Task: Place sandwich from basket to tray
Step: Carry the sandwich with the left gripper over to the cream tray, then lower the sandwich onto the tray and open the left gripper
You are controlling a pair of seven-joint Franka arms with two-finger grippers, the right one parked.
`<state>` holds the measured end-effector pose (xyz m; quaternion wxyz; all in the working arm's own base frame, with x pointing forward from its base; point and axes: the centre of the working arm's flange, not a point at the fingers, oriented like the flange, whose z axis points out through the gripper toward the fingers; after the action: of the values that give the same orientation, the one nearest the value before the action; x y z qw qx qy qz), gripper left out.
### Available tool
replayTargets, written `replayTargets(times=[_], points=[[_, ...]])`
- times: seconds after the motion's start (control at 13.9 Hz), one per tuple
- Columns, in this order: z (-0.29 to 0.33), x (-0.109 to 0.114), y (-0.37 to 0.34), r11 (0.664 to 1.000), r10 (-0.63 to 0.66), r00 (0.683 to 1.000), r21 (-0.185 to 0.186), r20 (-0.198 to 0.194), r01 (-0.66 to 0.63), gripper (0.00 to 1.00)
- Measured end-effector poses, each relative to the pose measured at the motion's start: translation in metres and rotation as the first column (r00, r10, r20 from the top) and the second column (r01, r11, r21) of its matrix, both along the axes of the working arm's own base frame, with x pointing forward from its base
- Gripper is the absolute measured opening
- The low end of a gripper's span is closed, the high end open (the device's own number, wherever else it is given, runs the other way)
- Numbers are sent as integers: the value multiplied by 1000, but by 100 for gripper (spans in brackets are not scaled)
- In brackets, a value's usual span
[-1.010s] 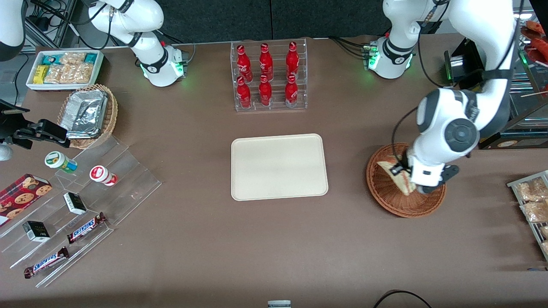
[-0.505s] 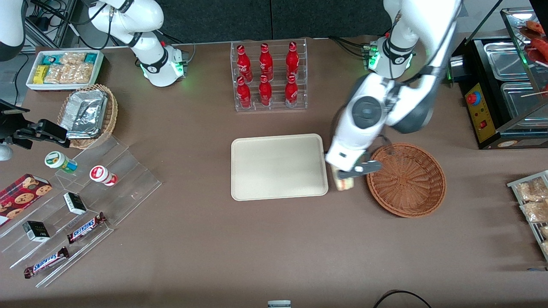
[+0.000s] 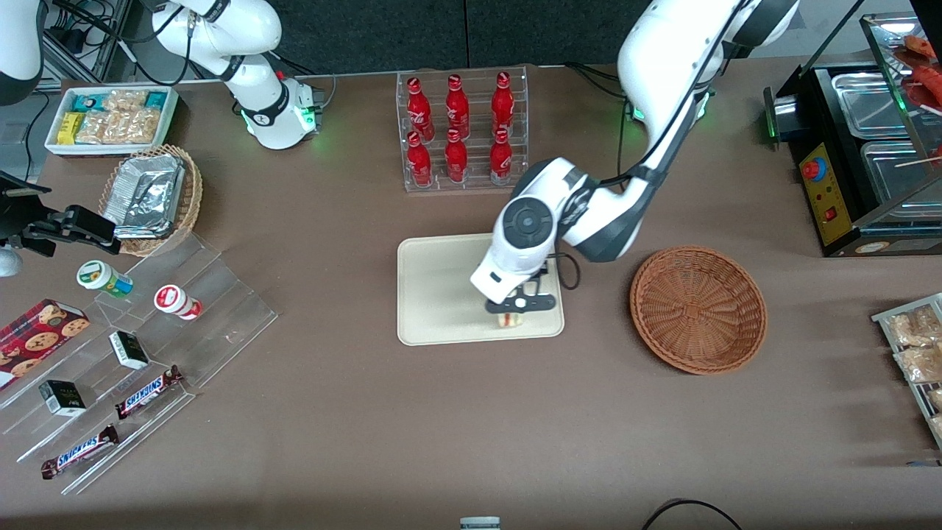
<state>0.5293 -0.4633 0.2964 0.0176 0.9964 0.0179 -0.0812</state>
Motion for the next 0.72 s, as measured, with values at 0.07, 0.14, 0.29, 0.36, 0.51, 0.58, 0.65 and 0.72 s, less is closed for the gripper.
replayTargets(times=[0.07,0.14,0.29,0.36,0.51,0.58,0.65,0.72], points=[[-9,-6,-10,1000,-14,1000,-6,-6,14,16],[-19,-12,-20,1000,-28,1000,-9,-11,27,16],[-36,-24,-33,999,-51,998,-6,-23,50,16],[-42,-28,-38,998,-59,998,-3,-30,59,16],[-52,-34,-43,998,-69,997,2,-40,69,16],[-56,-37,-47,997,-72,997,1,-40,72,16],[-60,-40,-50,997,-71,997,0,-40,71,16],[-64,-42,-52,998,-68,997,2,-42,68,16]])
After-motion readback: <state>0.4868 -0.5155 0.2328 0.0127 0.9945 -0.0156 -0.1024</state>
